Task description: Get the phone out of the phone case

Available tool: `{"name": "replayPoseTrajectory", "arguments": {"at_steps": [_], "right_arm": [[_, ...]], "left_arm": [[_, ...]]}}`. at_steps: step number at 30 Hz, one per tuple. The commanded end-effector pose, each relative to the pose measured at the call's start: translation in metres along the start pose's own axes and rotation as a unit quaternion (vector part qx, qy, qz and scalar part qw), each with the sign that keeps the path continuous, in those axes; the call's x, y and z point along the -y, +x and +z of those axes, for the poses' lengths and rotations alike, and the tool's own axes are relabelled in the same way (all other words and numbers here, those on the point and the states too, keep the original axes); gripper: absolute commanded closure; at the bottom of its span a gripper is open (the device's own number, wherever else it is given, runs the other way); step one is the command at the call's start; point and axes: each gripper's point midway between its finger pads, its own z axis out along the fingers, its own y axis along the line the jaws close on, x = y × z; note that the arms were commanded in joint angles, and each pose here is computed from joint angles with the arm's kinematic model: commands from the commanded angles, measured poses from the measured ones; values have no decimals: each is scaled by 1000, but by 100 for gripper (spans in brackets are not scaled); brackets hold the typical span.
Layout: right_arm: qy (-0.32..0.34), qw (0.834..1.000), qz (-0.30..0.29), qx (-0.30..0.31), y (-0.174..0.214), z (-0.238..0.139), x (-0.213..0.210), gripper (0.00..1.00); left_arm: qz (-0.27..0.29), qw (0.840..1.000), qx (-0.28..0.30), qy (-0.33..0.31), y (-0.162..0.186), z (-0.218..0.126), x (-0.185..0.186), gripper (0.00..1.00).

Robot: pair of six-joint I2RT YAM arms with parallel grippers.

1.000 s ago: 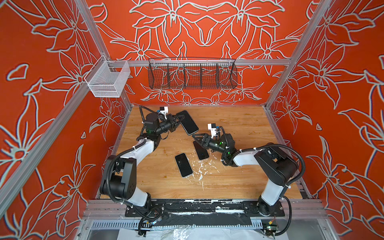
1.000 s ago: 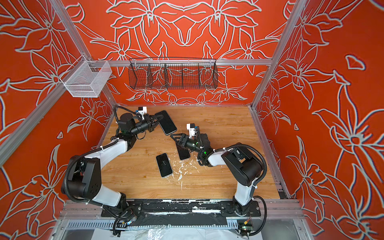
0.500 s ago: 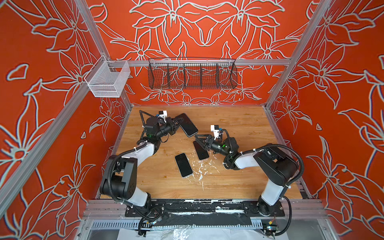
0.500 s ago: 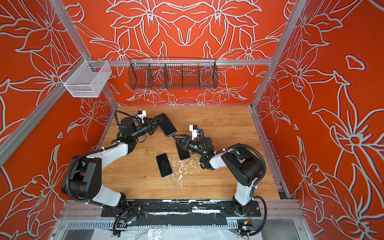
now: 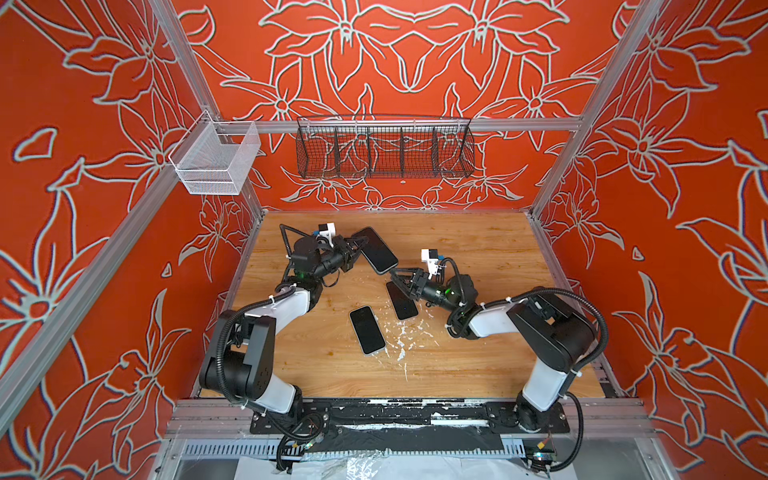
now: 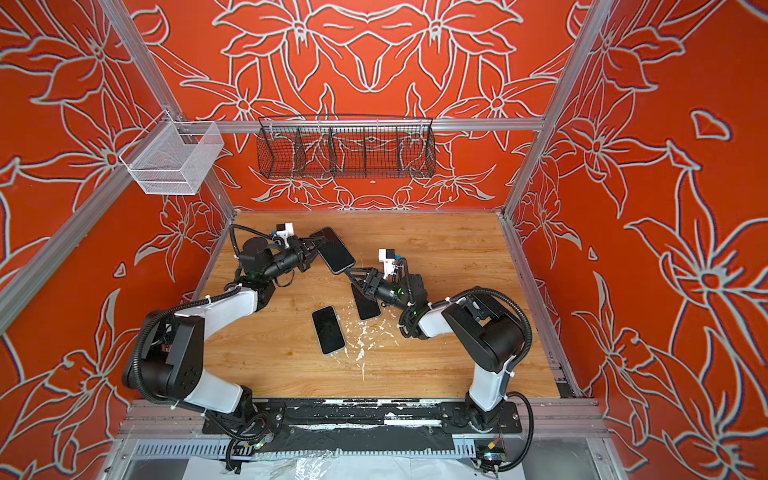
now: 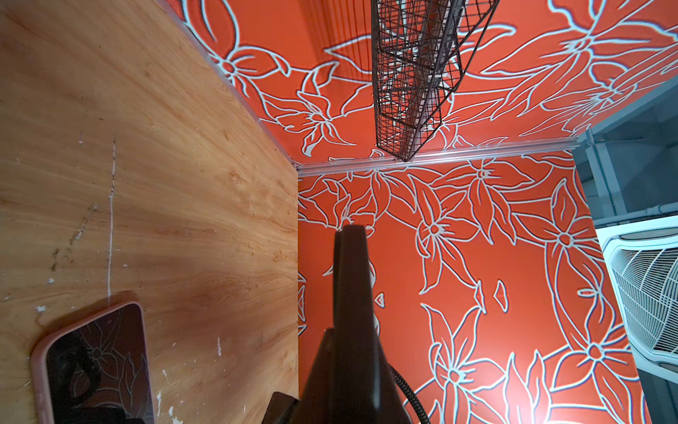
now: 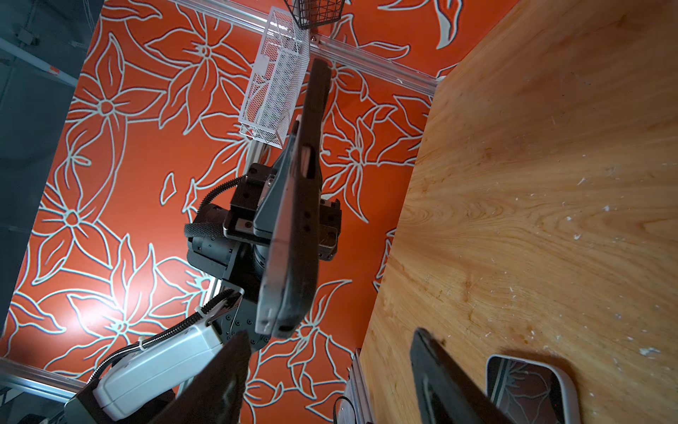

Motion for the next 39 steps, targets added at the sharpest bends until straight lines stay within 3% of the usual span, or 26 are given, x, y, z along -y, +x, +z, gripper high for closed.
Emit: {"name": "replayPoseTrajectory", "arguments": {"at_steps": [1, 31, 39], "right_arm": [[-26, 1000, 1, -1, -4, 7, -12, 29], [-16, 1000, -4, 4, -3, 0, -7, 30], [-15, 1000, -7, 7, -3, -3, -7, 30]], "left_arm": [[30, 998, 4, 50, 2, -5, 36, 100], [22, 997, 8, 77, 2, -10, 63, 100], [3, 996, -2, 85, 15, -11, 76, 100]]}}
